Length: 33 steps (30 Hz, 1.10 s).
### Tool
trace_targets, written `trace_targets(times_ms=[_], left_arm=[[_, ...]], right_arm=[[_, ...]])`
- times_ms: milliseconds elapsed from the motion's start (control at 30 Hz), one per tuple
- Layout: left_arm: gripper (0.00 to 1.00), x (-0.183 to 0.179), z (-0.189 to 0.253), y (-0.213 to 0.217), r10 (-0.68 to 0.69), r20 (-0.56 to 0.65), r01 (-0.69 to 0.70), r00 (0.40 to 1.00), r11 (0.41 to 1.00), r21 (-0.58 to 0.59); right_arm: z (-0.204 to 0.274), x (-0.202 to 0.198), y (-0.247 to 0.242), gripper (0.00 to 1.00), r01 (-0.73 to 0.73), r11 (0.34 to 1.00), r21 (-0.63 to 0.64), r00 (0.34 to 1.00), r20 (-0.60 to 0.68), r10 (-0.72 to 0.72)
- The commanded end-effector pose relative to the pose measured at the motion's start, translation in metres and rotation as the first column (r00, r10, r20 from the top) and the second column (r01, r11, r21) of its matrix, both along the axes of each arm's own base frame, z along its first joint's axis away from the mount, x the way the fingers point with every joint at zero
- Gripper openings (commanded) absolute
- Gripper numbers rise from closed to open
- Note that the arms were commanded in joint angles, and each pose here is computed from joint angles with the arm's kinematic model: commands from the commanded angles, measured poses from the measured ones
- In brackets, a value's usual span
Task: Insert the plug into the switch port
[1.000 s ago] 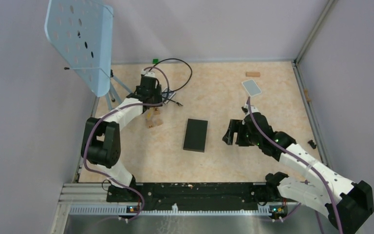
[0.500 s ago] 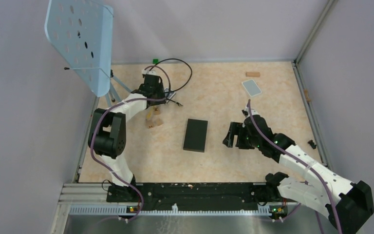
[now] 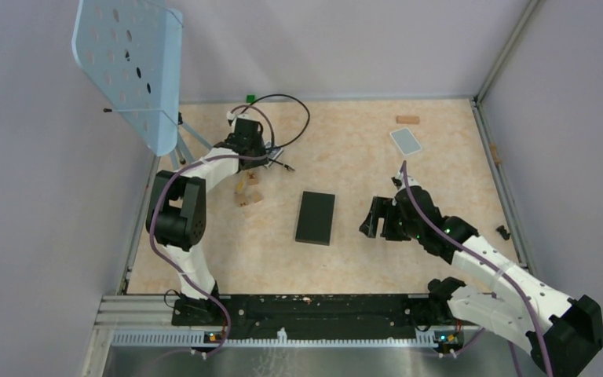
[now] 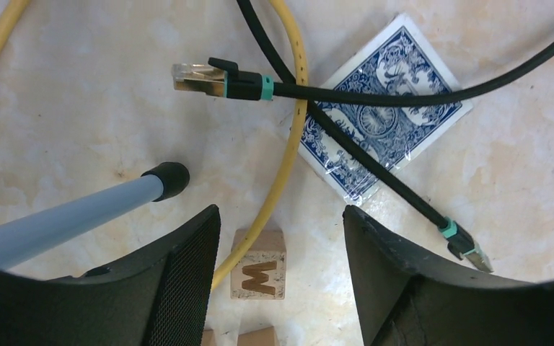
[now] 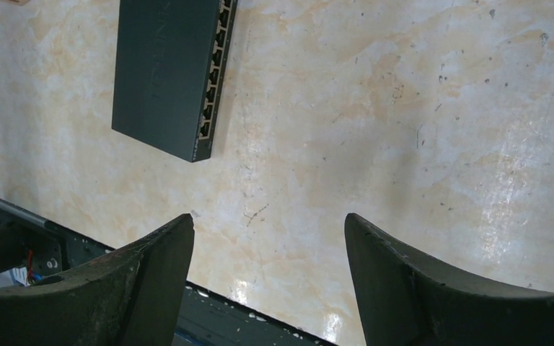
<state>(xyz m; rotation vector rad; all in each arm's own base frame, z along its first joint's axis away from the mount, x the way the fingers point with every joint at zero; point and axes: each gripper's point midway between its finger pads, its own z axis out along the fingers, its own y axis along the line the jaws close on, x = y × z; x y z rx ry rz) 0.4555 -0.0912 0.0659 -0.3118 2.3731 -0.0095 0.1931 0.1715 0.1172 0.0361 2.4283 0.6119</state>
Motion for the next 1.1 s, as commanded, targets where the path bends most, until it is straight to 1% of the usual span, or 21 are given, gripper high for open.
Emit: trace_targets(times_ms=[0, 100, 200, 367, 467, 767, 1067], left_arm=[[0.70, 0.022, 0.042, 0.002, 0.095, 0.123, -0.088, 0.988, 0.994, -0.063], [0.74, 0.032, 0.050, 0.002, 0.133, 0.141, -0.121, 0.981, 0.989, -0.090], [0.78, 0.038, 0.050, 0.004, 0.207, 0.121, -0.194, 0.971, 0.975, -0.109], [0.79, 0.044, 0.050, 0.007, 0.292, 0.117, -0.275, 0.949, 0.951, -0.144], [0.77, 0.045, 0.045, 0.010, 0.335, 0.114, -0.317, 0.935, 0.937, -0.150], [0.73, 0.050, 0.024, 0.011, 0.354, 0.084, -0.342, 0.931, 0.931, -0.130], [0.71, 0.076, 0.021, 0.015, 0.331, 0.116, -0.323, 0.937, 0.943, -0.077]], right_arm=[[0.002, 0.000, -0.001, 0.75, 0.013, 1.000, 0.017, 1.000, 0.008, -0.013], [0.002, -0.001, -0.001, 0.75, 0.014, 1.000, 0.020, 1.000, 0.004, -0.015], [0.001, -0.001, -0.002, 0.75, 0.014, 1.000, 0.018, 1.000, 0.005, -0.014], [-0.004, -0.003, -0.003, 0.75, 0.018, 1.000, 0.011, 1.000, -0.004, -0.018], [-0.004, -0.004, -0.004, 0.75, 0.018, 1.000, 0.009, 1.000, -0.007, -0.018], [-0.005, -0.006, -0.006, 0.75, 0.021, 1.000, 0.001, 1.000, -0.009, -0.021], [-0.006, -0.006, -0.008, 0.75, 0.021, 1.000, -0.006, 1.000, -0.012, -0.021]])
